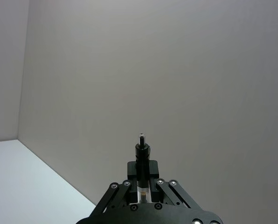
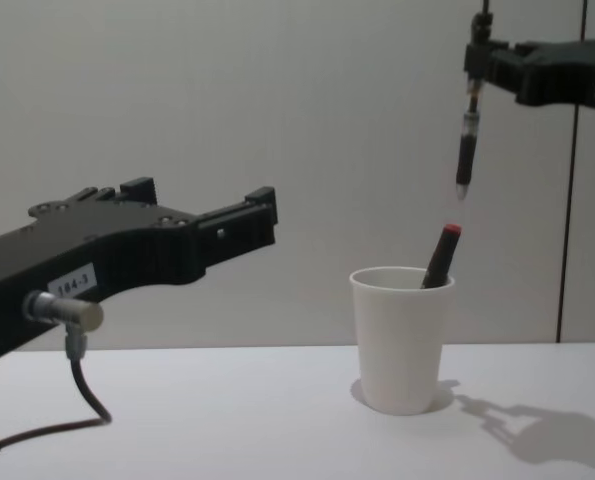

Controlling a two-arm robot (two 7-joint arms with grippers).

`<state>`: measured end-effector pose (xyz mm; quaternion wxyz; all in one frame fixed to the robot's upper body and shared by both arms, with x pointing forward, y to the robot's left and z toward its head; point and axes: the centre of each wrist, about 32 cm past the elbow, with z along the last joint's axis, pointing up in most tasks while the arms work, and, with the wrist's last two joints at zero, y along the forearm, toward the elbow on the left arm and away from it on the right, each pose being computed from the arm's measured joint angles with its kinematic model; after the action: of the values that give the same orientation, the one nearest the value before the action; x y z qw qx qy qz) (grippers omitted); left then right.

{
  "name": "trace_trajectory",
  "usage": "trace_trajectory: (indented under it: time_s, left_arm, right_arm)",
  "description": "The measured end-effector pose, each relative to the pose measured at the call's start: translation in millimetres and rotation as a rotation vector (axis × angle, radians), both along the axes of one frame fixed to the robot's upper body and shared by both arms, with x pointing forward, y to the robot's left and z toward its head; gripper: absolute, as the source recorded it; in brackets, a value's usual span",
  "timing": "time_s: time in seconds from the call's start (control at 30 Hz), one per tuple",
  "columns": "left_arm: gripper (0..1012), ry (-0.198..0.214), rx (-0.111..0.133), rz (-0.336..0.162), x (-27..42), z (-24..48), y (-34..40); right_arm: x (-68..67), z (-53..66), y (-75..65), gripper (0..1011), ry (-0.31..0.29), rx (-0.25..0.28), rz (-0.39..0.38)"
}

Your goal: Place the pen into the pen holder.

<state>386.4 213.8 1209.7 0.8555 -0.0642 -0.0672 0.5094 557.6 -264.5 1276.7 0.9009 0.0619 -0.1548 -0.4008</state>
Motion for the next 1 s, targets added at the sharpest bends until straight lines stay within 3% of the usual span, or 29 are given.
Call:
trace_trajectory:
  time_s: [1.0]
  left_arm:
    - [1001, 0.000, 0.000, 0.000, 0.0, 0.0, 0.0]
  right_arm:
    - [25.1, -38.1, 18.1, 135, 0.101, -0.008, 0.081]
